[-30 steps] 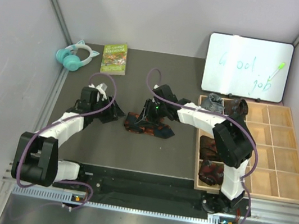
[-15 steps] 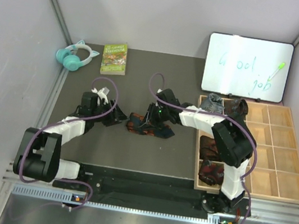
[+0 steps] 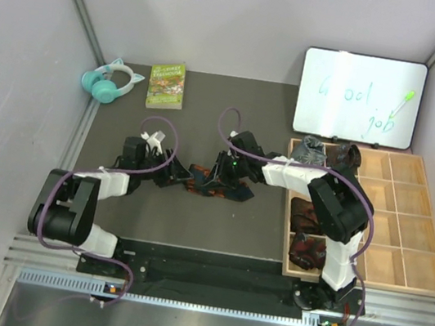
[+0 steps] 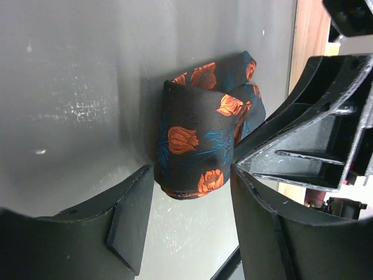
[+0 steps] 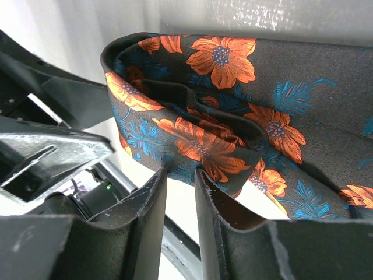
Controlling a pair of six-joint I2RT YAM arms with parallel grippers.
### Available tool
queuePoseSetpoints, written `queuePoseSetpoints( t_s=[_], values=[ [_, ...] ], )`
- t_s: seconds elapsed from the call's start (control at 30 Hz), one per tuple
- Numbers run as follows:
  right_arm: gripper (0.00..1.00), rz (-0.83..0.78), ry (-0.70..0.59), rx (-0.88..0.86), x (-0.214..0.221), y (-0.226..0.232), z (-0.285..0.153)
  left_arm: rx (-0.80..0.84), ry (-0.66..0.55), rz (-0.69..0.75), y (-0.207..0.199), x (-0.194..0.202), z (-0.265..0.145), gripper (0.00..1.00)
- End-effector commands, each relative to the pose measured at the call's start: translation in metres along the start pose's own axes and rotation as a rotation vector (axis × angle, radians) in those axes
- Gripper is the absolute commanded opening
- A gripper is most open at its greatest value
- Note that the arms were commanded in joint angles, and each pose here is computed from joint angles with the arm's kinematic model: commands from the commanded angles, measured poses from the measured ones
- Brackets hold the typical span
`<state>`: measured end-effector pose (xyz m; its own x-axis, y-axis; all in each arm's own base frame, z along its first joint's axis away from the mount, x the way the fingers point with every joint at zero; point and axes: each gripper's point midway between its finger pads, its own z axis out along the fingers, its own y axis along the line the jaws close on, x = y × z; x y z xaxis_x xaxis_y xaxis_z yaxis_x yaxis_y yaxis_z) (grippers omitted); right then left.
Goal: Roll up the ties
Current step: Roll the tie at the center of the board.
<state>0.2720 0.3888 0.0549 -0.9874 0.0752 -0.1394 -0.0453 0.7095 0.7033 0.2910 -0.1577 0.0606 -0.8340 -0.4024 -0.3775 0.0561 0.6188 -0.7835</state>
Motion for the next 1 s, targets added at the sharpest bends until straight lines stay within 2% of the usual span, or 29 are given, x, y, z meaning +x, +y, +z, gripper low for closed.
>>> queuePoseSetpoints(
  t_s=[0.0, 0.53, 0.63, 0.9, 0.97],
  values=[
    [0.28, 0.000, -0.021, 0.068, -0.003, -0.027, 0.003, 0.061, 0.013, 0.039, -0.007, 0.003, 0.008, 0.59],
    [0.27, 0.011, -0.020, 0.074, -0.002, -0.036, 0.003, 0.030, 0.078, 0.052, 0.000, 0.018, 0.027, 0.59],
    [0.27, 0.011, -0.017, 0.073, -0.001, -0.036, 0.004, 0.030, 0.087, 0.044, 0.002, 0.020, 0.030, 0.55],
    [0.27, 0.013, -0.019, 0.067, -0.003, -0.035, 0.005, -0.028, 0.072, 0.061, 0.004, 0.016, 0.031, 0.21],
    [0.27, 0.014, -0.015, 0.067, -0.004, -0.034, 0.005, -0.091, 0.090, 0.064, 0.005, 0.022, 0.027, 0.19]
  ],
)
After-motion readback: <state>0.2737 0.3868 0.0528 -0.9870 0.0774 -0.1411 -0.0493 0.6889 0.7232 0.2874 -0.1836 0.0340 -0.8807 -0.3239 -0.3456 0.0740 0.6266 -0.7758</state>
